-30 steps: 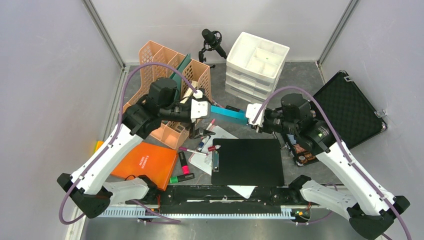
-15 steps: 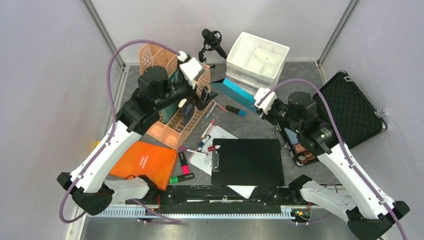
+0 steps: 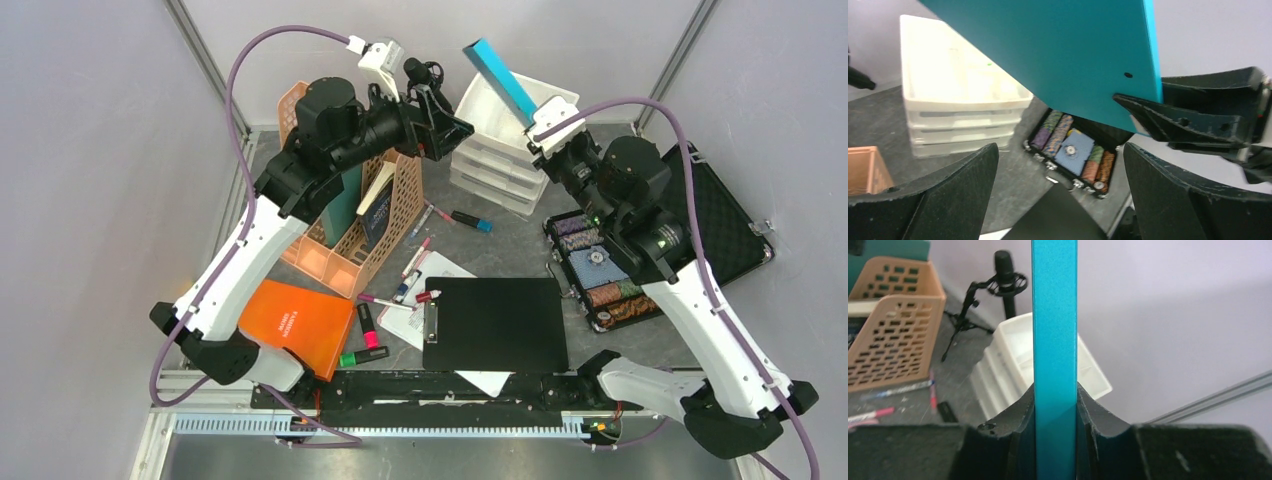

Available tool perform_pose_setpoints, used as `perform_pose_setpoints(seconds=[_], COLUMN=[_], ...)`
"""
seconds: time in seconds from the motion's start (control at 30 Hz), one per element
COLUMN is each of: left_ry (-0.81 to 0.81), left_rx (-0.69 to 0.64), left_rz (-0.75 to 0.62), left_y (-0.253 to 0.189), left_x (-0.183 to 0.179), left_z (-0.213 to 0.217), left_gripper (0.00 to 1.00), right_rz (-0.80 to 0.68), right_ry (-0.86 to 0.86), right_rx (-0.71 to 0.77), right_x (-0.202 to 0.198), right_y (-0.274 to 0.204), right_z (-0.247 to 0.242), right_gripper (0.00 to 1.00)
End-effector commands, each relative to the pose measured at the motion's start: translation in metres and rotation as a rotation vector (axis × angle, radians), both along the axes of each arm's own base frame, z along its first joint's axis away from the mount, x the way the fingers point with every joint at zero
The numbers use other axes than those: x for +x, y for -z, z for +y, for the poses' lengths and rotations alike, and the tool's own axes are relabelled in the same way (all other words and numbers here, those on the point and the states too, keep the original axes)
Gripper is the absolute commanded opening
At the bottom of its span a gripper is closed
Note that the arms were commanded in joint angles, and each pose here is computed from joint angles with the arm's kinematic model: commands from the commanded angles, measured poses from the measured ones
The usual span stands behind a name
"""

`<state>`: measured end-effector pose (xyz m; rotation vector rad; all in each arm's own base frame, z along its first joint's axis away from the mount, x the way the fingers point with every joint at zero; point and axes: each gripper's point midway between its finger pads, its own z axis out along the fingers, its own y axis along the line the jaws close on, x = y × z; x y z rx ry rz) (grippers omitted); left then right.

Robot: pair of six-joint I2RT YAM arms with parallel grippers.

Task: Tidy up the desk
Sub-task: Place the folder in the storage box.

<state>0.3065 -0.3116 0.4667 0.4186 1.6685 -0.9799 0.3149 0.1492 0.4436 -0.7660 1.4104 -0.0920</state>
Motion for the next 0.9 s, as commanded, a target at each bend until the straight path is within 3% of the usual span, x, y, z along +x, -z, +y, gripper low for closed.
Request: perform_pose_setpoints(seconds=[0.0, 0.23, 0.6, 0.87], left_ry=[0.050, 0.030, -0.055, -0.031], left_rx=[-0.170, -0.279, -0.284, -0.314], left_rz=[0.097, 0.347, 0.517, 0.599], left_y=[-0.040, -0.019, 0.030, 0.046], left_x=[-0.019, 0.001, 0.037, 0.044], left_z=[-0.006, -0.009, -0.016, -0.030], left_gripper=[1.00, 1.00, 1.00, 0.99], right_rz=[-0.176, -0.242, -0.265, -0.310], right_ry=[0.107, 0.247, 0.304, 0.348], right_rx=[0.044, -0.077, -0.174, -0.271], right_x=[0.010, 0.014, 0.008, 0.001], right_y=[-0.047, -0.009, 0.028, 0.048], right_z=[-0.008, 0.003, 0.016, 0.027], right_gripper=[0.00, 0.00, 0.00, 0.00])
